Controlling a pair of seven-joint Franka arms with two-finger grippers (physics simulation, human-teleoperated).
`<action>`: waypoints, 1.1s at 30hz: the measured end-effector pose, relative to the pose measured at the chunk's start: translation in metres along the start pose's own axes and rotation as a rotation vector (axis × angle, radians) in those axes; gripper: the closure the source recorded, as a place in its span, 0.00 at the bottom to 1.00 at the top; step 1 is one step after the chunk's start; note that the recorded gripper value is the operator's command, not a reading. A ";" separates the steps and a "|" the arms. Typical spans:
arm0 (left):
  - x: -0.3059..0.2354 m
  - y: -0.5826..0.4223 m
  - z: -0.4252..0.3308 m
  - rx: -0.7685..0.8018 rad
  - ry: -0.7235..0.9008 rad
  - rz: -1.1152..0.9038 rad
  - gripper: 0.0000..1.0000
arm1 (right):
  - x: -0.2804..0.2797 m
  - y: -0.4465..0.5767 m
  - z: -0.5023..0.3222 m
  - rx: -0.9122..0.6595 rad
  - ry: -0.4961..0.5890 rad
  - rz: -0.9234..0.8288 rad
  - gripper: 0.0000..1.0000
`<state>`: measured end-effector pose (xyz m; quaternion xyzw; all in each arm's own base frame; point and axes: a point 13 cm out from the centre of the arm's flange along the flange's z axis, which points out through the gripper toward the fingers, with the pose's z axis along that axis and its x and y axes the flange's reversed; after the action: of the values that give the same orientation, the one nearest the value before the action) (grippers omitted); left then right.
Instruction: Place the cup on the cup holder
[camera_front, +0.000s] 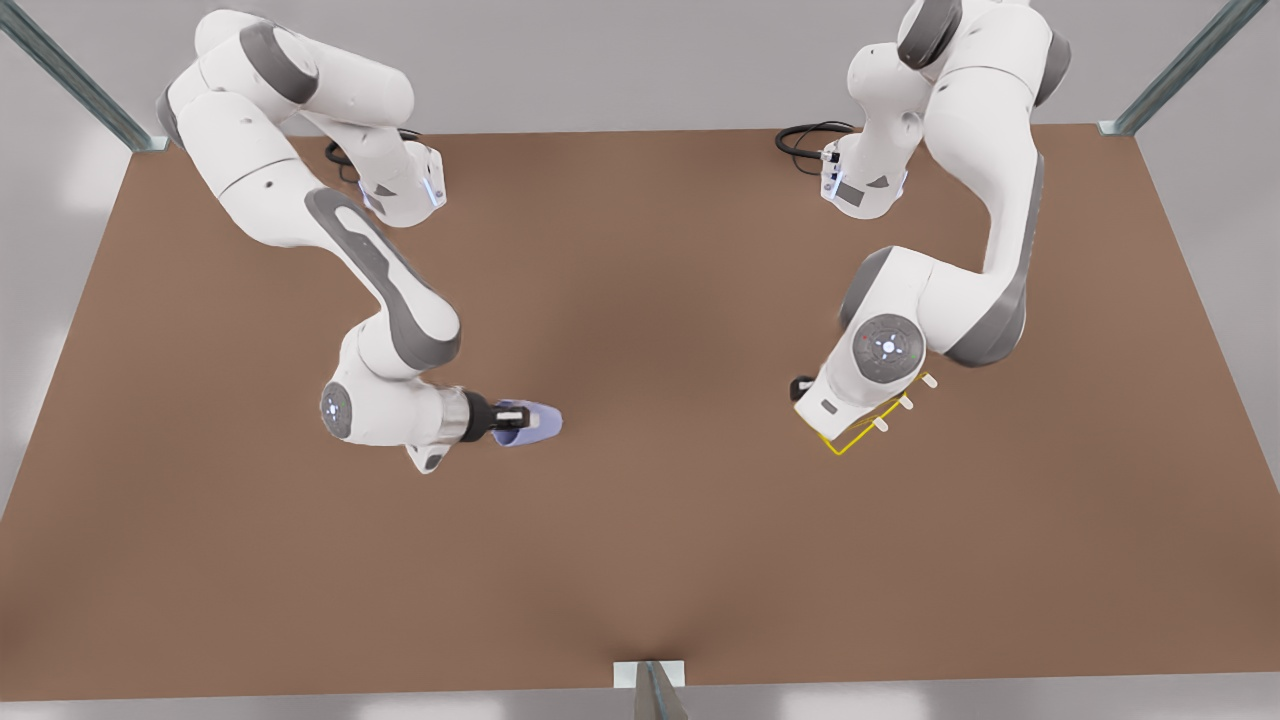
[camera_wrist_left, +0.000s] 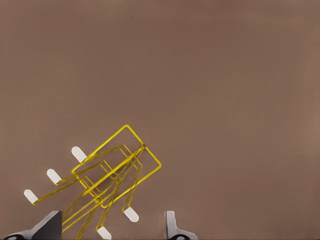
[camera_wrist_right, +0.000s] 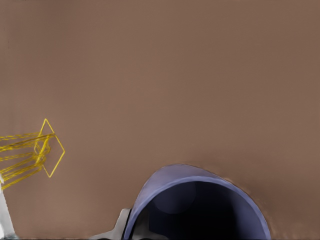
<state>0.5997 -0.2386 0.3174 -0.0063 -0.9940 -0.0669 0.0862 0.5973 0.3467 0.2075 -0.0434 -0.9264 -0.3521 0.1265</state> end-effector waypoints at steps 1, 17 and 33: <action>0.001 -0.035 0.002 0.022 -0.011 -0.021 0.00 | -0.003 0.013 0.011 -0.102 0.030 0.042 0.79; -0.070 -0.107 0.013 0.252 -0.030 -1.150 0.00 | -0.055 0.136 0.093 -0.429 0.003 0.209 0.79; -0.097 -0.079 0.015 0.305 -0.019 -1.672 0.00 | -0.037 0.104 0.177 -0.379 0.057 0.315 0.79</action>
<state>0.6907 -0.3146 0.2760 0.7416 -0.6704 0.0260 0.0001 0.6141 0.5417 0.1371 -0.2000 -0.8217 -0.4966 0.1956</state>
